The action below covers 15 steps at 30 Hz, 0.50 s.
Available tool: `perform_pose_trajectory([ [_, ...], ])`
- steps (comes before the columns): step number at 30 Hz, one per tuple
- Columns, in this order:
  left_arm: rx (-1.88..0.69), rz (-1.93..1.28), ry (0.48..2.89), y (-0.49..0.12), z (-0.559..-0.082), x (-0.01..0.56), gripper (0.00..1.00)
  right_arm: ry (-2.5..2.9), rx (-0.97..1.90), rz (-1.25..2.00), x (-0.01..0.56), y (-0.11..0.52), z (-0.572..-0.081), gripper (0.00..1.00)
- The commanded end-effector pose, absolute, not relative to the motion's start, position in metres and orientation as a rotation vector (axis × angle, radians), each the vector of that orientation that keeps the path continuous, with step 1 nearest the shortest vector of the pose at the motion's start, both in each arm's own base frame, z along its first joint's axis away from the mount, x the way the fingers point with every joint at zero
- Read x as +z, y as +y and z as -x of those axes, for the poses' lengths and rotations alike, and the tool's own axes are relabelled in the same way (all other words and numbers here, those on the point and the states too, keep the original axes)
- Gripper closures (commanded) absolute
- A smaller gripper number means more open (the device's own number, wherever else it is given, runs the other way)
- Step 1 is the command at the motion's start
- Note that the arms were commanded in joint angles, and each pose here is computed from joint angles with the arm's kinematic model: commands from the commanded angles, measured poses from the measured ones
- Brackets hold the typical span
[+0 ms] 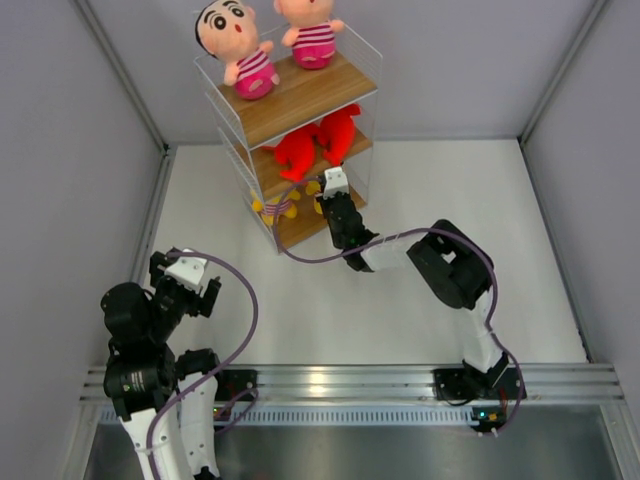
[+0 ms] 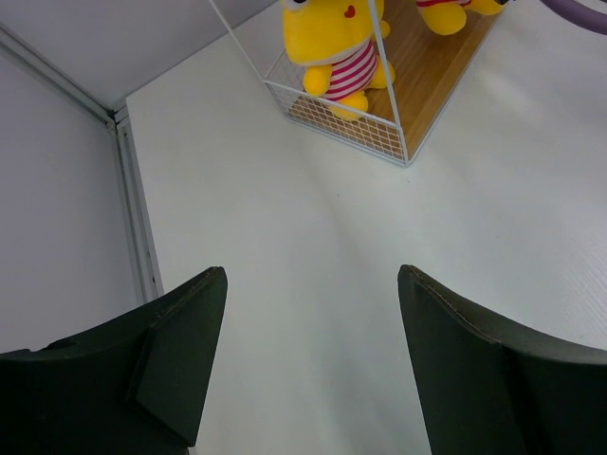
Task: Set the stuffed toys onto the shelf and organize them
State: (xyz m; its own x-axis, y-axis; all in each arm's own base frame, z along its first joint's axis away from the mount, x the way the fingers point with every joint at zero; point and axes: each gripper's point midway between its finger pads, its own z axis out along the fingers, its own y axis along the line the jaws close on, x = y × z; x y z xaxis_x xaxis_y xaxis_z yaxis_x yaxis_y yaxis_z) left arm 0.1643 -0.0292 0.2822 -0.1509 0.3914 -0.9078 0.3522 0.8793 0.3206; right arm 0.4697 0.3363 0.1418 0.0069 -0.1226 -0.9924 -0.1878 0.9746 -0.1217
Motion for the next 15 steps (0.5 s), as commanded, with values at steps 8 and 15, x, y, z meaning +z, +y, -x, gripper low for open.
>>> perform_pose_trajectory([
  [8, -0.009, -0.602, 1.683, -0.041, -0.164, 0.302, 0.21, 1.572, 0.205, 0.111, 0.202, 0.337, -0.424, 1.00],
  [15, -0.063, -0.614, 1.678, -0.049, -0.165, 0.307, 0.22, 1.630, 0.260, 0.121, 0.201, 0.337, -0.373, 1.00],
])
